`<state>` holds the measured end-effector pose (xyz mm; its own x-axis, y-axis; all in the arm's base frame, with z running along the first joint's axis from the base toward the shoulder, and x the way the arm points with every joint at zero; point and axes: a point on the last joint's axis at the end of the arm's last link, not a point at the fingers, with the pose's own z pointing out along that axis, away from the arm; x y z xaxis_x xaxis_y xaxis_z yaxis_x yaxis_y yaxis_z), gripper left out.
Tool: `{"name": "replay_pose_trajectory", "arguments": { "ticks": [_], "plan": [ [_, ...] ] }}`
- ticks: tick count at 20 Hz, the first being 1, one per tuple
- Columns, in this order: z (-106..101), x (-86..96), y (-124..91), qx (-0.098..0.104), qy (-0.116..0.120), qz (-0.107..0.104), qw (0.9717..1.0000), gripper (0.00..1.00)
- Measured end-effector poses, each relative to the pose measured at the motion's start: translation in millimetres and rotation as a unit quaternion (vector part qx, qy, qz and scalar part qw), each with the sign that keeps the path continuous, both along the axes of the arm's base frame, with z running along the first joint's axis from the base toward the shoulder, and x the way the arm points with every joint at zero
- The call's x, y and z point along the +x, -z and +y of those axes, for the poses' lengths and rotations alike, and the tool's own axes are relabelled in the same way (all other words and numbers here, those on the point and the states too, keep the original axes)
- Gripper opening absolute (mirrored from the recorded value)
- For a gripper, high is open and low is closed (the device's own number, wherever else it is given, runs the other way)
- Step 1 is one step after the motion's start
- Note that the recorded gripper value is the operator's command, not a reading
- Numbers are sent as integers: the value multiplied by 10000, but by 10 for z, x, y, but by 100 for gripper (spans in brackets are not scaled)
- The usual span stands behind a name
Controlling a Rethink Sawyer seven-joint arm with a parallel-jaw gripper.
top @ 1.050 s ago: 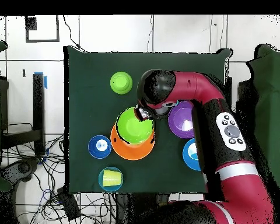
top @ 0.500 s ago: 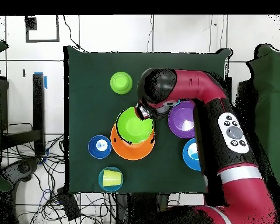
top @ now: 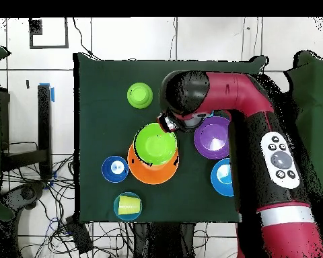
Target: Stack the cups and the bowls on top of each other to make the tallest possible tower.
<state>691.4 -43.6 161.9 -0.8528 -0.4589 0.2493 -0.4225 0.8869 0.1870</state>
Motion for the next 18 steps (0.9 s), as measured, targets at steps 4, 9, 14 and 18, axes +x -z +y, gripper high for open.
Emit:
{"name": "replay_pose_trajectory", "arguments": {
  "ticks": [4,9,14,18],
  "plan": [
    [-28,137,-153,-71,28,-199,9998,100],
    [-32,316,-234,-101,63,-399,9991,100],
    [4,514,-205,-84,92,-631,9979,100],
    [68,694,-93,-43,107,-942,9955,100]
  ]
}}
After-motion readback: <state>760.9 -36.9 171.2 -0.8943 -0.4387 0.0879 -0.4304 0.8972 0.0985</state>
